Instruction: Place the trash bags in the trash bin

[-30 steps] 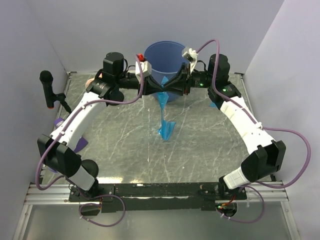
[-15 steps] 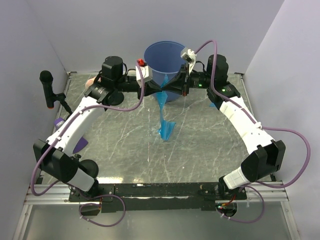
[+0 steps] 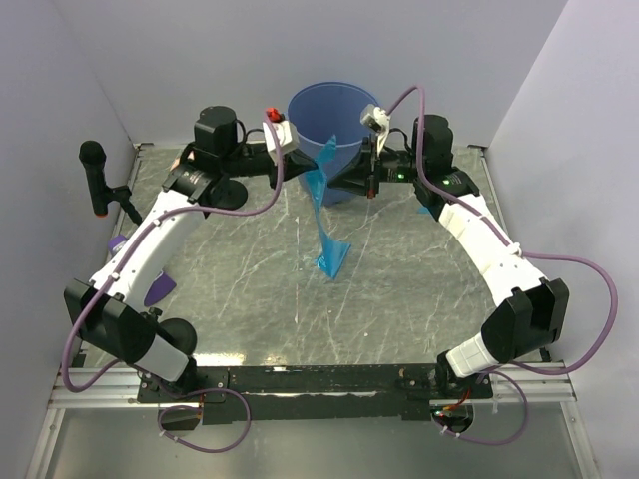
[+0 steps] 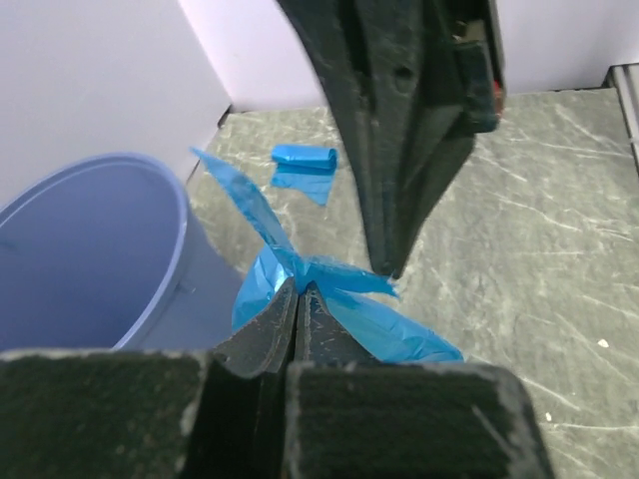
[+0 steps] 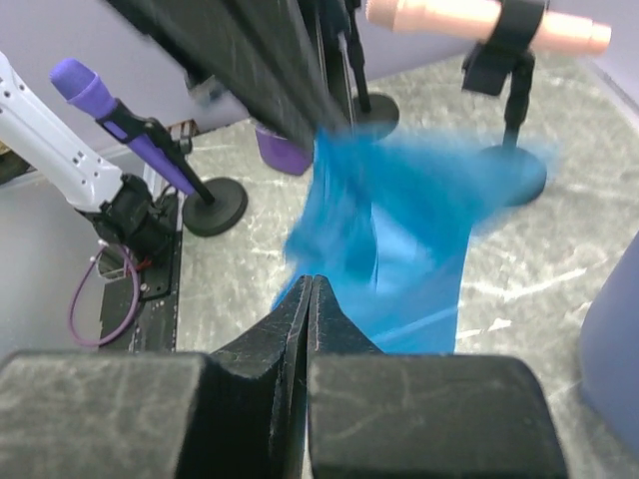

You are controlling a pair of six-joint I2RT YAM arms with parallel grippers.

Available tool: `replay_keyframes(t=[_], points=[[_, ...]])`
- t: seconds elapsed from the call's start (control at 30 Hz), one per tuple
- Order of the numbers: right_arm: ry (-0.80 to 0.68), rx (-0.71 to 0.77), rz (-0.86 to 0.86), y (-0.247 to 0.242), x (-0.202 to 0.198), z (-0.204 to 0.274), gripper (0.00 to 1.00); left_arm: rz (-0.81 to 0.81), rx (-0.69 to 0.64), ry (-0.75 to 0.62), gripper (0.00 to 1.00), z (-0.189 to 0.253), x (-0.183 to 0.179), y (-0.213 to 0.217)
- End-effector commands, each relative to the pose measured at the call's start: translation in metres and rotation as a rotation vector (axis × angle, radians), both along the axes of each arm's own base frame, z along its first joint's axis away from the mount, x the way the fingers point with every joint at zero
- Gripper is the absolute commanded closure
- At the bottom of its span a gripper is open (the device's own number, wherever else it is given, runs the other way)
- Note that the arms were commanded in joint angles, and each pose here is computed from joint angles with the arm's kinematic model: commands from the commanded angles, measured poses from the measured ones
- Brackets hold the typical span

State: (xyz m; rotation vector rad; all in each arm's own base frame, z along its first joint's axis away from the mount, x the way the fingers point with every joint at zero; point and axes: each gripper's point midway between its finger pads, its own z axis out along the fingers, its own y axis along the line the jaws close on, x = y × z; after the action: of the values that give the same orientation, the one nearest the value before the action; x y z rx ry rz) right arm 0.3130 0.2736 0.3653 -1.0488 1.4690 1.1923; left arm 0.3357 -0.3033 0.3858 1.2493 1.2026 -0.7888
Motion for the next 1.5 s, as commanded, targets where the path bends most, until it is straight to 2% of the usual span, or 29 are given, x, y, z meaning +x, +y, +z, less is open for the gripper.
replay_keyframes(t=[0.0,0.2,0.27,0.33,0.63,0.9,1.0,1.03,1.17,1.3,1.37,1.43,1.47], points=[[-0.031,0.008,0.007,-0.007,-0.009,0.005,1.0,-0.063,-0.031,-0.064,0.99,0.025,-0.014,0.003],[-0.062,0.075,-0.005,-0.005,-0.007,0.038,0.99,-0.117,0.027,-0.079,0.99,0.01,-0.026,-0.004],[-0.06,0.101,-0.002,-0.003,-0.005,0.048,0.83,-0.114,0.025,-0.107,0.99,0.01,-0.026,-0.005],[-0.055,0.11,0.014,0.0,-0.003,0.051,0.75,-0.115,0.032,-0.124,0.99,0.009,-0.027,-0.007],[0.02,0.134,0.068,0.009,-0.009,0.047,0.71,-0.112,0.056,-0.18,0.99,0.009,-0.029,-0.01],[0.004,0.083,0.045,0.013,-0.006,0.032,0.74,-0.107,0.046,-0.19,0.99,0.011,-0.031,-0.012],[0.008,0.072,0.062,0.013,-0.009,0.026,0.96,-0.102,0.037,-0.192,0.99,0.013,-0.032,-0.011],[0.012,0.074,0.058,0.013,-0.01,0.026,1.0,-0.096,0.038,-0.19,0.99,0.012,-0.031,-0.011],[0.025,0.068,0.023,0.008,-0.005,0.023,1.0,-0.012,0.003,-0.189,0.98,0.021,-0.024,-0.005],[0.046,0.077,-0.009,0.003,-0.001,0.023,1.0,0.015,0.004,-0.213,0.88,0.021,-0.024,0.0],[0.069,0.078,-0.005,0.003,-0.002,0.022,1.0,0.003,0.012,-0.214,0.89,0.018,-0.026,0.0],[0.048,0.095,0.0,0.003,0.0,0.028,1.0,-0.026,0.017,-0.205,0.99,0.016,-0.029,-0.003],[0.054,0.096,0.001,0.004,0.0,0.028,1.0,-0.036,0.023,-0.195,0.99,0.014,-0.03,-0.004]])
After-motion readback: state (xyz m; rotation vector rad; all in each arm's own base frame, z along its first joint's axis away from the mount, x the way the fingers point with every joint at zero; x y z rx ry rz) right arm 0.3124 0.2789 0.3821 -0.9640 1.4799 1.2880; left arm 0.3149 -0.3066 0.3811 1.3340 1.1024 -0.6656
